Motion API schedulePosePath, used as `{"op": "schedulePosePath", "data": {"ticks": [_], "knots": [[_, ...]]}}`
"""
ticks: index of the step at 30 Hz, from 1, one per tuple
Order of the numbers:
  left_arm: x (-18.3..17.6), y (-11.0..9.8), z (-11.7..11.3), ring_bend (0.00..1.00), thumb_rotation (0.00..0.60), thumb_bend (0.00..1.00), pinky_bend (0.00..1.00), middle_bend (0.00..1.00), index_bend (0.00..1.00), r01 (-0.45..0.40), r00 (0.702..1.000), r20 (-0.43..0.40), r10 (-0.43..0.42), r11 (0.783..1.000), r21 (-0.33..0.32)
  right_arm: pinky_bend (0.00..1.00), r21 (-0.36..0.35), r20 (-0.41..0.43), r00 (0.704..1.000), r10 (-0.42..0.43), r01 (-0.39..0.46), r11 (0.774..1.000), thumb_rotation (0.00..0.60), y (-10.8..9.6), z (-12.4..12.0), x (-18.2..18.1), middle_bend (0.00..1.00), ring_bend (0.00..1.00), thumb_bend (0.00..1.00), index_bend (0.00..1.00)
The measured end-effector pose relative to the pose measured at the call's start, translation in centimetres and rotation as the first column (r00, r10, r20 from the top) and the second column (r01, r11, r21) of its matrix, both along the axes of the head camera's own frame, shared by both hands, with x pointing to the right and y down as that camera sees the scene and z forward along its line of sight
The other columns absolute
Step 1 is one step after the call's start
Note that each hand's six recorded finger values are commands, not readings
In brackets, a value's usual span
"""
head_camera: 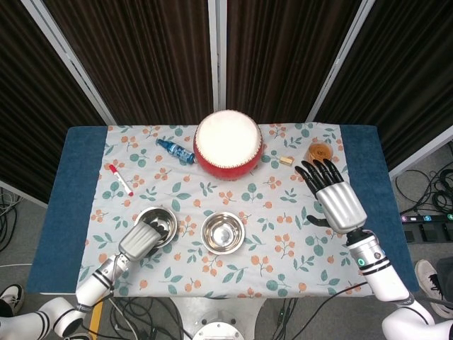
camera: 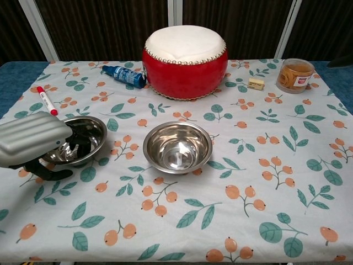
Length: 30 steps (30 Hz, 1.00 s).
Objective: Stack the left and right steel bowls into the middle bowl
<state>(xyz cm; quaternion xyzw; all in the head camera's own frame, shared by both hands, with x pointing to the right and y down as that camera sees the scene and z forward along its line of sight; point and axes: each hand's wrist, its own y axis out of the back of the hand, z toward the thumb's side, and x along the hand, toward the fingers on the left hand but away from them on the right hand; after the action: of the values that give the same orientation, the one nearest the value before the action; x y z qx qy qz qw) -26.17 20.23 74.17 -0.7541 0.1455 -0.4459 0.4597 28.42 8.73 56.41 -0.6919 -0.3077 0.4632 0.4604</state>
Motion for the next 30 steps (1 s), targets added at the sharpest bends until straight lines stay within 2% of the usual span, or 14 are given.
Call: {"op": "schedulePosePath", "data": {"ticks": [6,13,21,25,30], "knots": [[0.5,-0.5,-0.1,0.63,0.600,0.34,0.72,0.72,0.69,0.017,1.000,-0.008,-0.017,0.998,0.053,0.00,-0.004,-0.009,1.000,0.012,-0.012,1.000,0.600,-0.1,0.2,0.6,0.05,0.00,0.00,0.00],[0.8,-0.8,-0.2,0.65,0.600,0.34,0.74,0.74,0.71,0.012,1.000,0.003,-0.012,0.997,0.073,0.00,-0.001,-0.006,1.000,0.022,-0.022,1.000,0.600,-0.2,0.1,0.9,0.05,0.00,0.00,0.00],[2.4,-1.5,-1.7,0.67,0.600,0.35,0.75,0.75,0.72,-0.007,0.999,-0.044,0.012,0.994,0.107,0.00,0.022,0.004,0.999,0.044,-0.044,0.999,0.600,-0.5,-0.7,1.6,0.05,0.00,0.00,0.00],[4.4,-2.3,-2.8,0.67,0.600,0.35,0.75,0.76,0.72,-0.037,0.996,-0.073,0.048,0.990,0.139,0.00,0.067,0.036,0.997,0.064,-0.067,0.996,0.600,-0.9,-1.7,2.0,0.06,0.00,0.00,0.00],[8.7,-2.8,-3.8,0.67,0.600,0.35,0.75,0.76,0.72,-0.114,0.985,-0.110,0.134,0.979,0.168,0.00,0.147,0.099,0.990,0.103,-0.117,0.982,0.600,-1.6,-3.7,2.8,0.06,0.00,0.00,0.00]]}}
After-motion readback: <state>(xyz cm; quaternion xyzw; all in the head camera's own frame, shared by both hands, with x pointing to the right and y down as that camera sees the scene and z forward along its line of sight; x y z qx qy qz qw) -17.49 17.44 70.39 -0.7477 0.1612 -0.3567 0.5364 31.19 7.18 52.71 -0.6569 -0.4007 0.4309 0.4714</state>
